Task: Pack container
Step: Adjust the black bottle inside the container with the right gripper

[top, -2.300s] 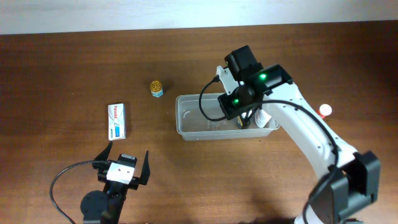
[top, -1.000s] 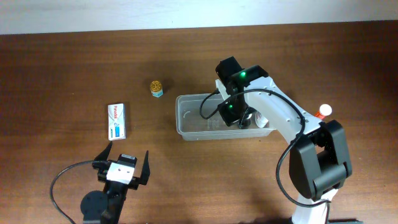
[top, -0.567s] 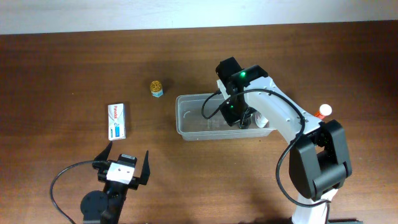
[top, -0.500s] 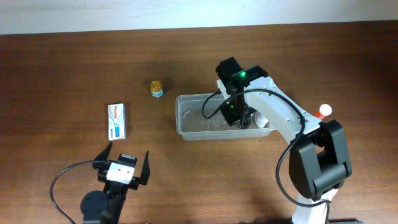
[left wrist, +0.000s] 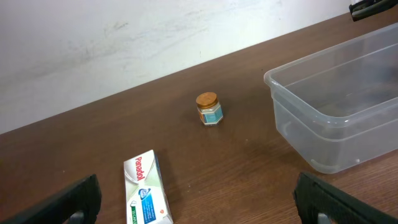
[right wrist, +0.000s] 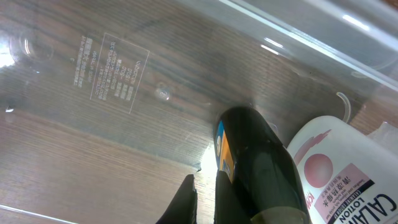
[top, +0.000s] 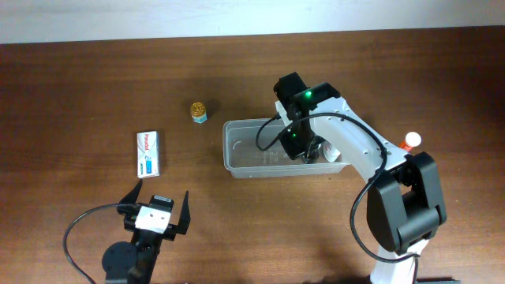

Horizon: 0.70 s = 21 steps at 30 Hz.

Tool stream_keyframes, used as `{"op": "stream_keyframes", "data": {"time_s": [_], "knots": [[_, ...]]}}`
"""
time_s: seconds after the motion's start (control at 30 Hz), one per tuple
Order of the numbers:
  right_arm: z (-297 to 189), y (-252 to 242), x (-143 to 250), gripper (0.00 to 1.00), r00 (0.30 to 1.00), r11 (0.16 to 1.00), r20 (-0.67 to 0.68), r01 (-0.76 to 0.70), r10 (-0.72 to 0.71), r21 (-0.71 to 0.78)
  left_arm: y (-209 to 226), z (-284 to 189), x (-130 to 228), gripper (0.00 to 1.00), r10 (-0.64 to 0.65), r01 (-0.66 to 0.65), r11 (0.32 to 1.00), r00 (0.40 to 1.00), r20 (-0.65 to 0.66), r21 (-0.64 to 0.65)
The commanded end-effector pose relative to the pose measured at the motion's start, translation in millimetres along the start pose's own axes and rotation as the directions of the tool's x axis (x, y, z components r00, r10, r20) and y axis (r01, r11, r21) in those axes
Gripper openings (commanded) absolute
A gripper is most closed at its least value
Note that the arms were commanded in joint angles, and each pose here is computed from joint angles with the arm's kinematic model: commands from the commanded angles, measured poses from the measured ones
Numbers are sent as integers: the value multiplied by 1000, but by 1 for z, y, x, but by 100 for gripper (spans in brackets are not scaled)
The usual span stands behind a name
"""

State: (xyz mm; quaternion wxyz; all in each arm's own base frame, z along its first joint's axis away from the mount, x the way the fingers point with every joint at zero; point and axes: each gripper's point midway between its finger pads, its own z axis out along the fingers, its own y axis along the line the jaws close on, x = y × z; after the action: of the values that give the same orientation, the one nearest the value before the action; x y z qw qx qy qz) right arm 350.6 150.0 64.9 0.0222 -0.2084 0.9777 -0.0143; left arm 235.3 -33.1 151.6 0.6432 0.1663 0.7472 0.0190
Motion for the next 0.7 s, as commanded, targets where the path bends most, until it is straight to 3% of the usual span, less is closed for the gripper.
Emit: {"op": "stream_keyframes", "data": {"time_s": [0.0, 0.67], "knots": [[8, 0, 5, 4, 1000, 1000, -27, -5, 5, 5, 0, 0, 1, 99, 14, -14, 1000, 1000, 2, 1], [23, -17, 10, 4, 999, 994, -25, -17, 20, 107, 0, 0, 1, 100, 14, -14, 1000, 1000, 3, 1]]}}
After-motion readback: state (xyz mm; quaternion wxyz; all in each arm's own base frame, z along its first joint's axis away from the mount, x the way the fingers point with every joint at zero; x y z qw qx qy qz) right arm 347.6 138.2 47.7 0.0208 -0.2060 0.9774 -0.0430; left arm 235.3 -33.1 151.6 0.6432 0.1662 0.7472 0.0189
